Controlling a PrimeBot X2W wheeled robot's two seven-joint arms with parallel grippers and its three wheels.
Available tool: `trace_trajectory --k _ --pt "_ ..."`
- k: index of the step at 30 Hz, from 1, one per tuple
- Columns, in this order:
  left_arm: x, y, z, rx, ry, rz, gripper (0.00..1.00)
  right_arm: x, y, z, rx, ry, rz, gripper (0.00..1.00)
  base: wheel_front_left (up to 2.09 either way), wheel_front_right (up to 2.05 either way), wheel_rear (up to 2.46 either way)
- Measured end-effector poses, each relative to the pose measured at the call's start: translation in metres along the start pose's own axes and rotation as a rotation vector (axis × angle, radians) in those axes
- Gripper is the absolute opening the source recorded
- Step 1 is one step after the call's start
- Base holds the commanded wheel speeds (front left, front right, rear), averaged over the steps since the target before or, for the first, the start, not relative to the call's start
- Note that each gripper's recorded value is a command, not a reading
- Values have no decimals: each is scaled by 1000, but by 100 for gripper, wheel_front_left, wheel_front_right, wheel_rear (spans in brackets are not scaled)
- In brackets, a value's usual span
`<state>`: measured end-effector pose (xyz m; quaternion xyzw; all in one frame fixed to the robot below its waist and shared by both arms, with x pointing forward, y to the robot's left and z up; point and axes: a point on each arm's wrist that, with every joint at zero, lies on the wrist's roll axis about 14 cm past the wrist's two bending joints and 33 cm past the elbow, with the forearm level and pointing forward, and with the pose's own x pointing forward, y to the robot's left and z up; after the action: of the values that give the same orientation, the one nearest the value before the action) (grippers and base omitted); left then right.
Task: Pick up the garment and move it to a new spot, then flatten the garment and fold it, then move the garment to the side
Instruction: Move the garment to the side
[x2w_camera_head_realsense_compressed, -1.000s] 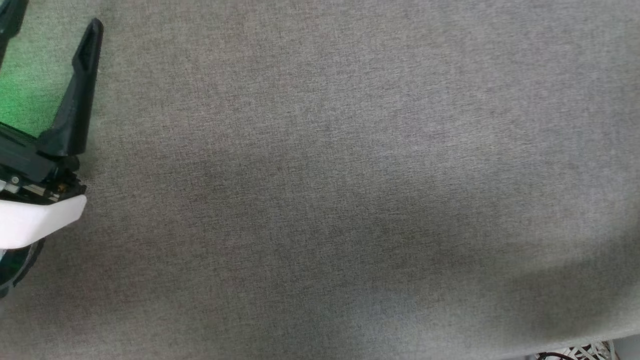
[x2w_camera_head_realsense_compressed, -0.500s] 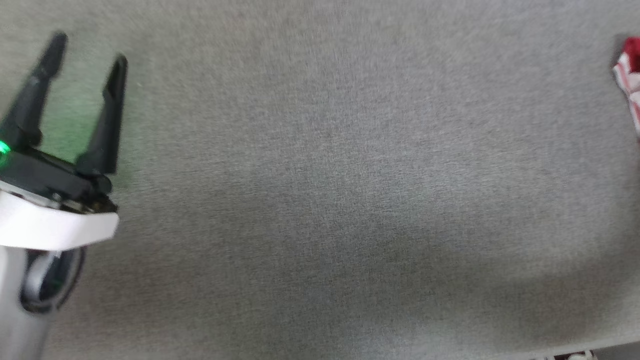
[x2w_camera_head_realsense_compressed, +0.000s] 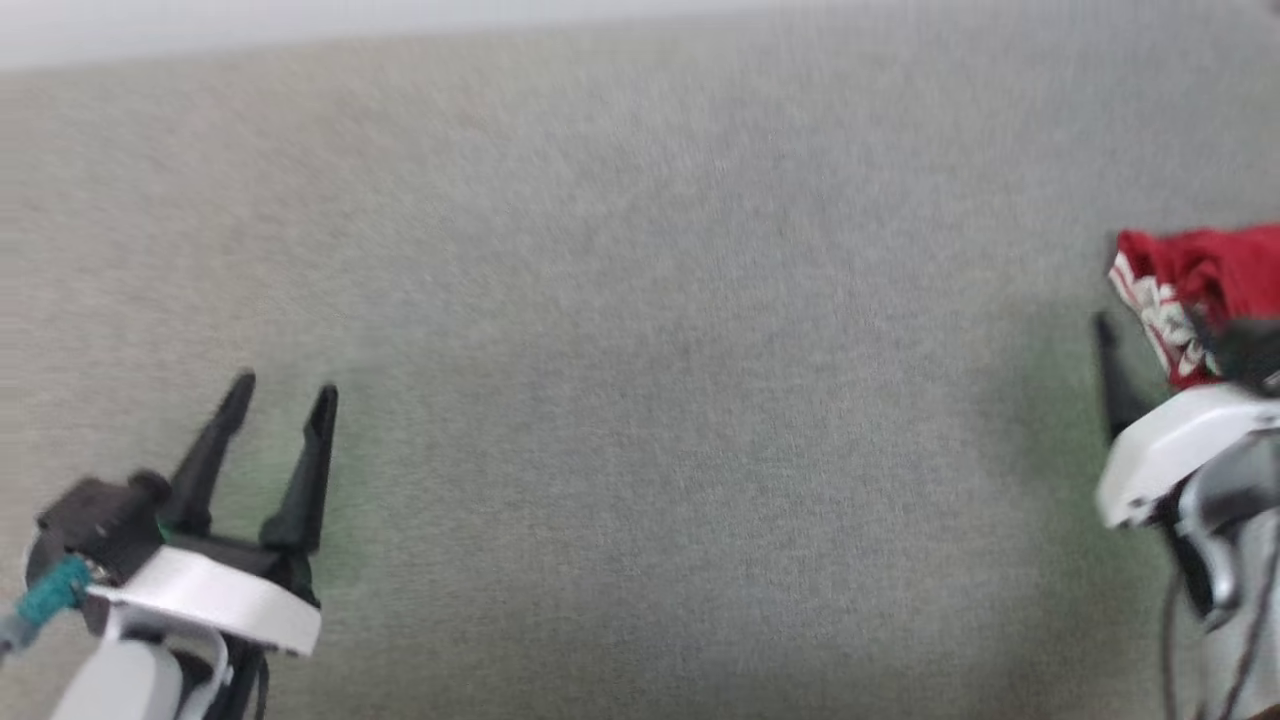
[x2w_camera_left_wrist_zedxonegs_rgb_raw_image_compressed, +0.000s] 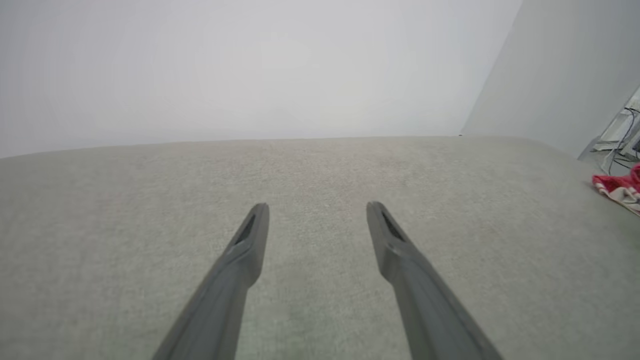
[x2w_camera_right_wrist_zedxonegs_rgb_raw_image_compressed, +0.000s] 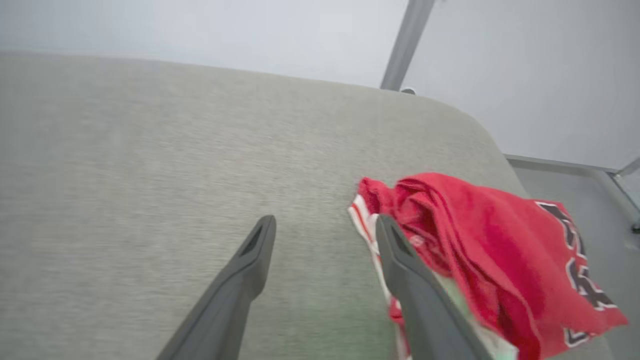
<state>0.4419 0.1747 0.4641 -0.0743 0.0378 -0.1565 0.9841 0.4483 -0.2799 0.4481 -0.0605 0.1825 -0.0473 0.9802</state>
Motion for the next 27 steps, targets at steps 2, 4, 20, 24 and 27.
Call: trace_trajectory --k 2,4,20,24,27 --pt "-15 2 1 -4 4 30 100 -8 21 6 31 -55 54 100 0 0 0" --pt "-29 4 4 -5 0 53 100 -16 39 14 50 -120 101 100 0 0 0" --pt "-106 22 30 -31 -106 224 100 -71 103 52 239 -408 258 100 0 0 0" --pt "-120 20 28 -43 -111 243 100 -80 87 44 270 -407 211 100 0 0 0" --pt "-129 22 27 -32 -110 258 100 -86 82 38 277 -398 192 100 0 0 0"
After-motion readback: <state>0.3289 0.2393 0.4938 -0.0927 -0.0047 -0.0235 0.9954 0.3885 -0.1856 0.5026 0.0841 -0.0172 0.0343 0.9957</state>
